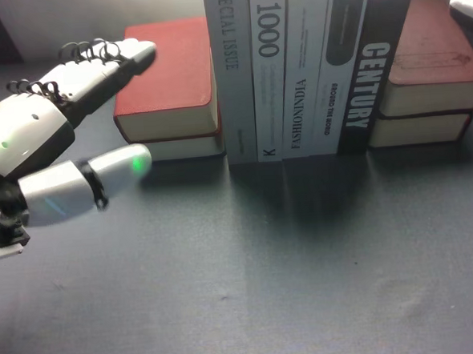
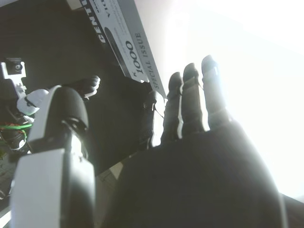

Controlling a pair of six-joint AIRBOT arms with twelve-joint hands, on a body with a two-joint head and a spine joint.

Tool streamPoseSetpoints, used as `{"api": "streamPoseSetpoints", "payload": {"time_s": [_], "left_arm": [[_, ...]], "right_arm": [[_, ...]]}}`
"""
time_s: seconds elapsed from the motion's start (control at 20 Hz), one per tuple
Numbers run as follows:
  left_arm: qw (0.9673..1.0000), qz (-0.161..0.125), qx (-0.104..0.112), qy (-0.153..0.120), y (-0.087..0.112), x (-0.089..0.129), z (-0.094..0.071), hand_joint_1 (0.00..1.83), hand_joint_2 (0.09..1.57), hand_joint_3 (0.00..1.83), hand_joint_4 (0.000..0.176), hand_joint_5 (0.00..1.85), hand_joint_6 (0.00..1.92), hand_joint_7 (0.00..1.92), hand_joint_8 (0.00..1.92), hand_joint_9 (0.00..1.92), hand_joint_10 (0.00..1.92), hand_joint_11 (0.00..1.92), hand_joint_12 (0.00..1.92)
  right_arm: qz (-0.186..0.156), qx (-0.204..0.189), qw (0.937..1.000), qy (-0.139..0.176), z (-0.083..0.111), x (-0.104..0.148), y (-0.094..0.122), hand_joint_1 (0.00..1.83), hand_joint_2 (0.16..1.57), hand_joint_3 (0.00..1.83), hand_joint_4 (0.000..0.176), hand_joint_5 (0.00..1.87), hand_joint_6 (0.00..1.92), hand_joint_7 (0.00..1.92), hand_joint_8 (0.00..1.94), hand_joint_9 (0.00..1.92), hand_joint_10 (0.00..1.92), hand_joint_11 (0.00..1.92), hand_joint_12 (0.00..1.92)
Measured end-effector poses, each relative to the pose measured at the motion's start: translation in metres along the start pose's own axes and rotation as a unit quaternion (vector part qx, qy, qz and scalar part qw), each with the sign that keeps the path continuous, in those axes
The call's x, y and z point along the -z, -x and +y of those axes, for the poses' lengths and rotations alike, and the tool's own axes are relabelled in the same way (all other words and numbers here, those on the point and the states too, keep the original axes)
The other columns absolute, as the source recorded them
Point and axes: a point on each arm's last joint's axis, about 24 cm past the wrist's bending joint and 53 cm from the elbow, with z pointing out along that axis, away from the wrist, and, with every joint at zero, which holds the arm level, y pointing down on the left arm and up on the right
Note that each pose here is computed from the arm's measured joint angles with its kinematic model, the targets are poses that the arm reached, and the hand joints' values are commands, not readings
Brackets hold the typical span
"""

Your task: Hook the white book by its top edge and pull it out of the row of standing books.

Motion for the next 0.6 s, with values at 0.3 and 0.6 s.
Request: {"api": "streamPoseSetpoints", "payload": {"time_s": [0.3,0.6], "left_arm": [[1.0000,-0.001,0.000,0.000,0.000,0.000,0.000,0.15,1.42,0.00,0.019,0.00,0.00,0.00,0.00,0.00,0.00,0.00,0.00],[1.0000,0.001,0.001,0.005,-0.001,0.003,0.003,0.05,1.43,0.00,0.000,0.00,0.00,0.00,0.00,0.00,0.00,0.00,0.00]], "right_arm": [[-0.006,-0.009,0.9999,-0.004,-0.003,-0.003,-0.001,0.73,1.41,0.01,0.000,0.00,0.00,0.00,0.00,0.00,0.00,0.00,0.00],[-0.056,-0.015,0.9982,0.015,-0.001,-0.034,0.023,0.38,1.47,0.02,0.000,0.00,0.00,0.00,0.00,0.00,0.00,0.00,0.00]]}}
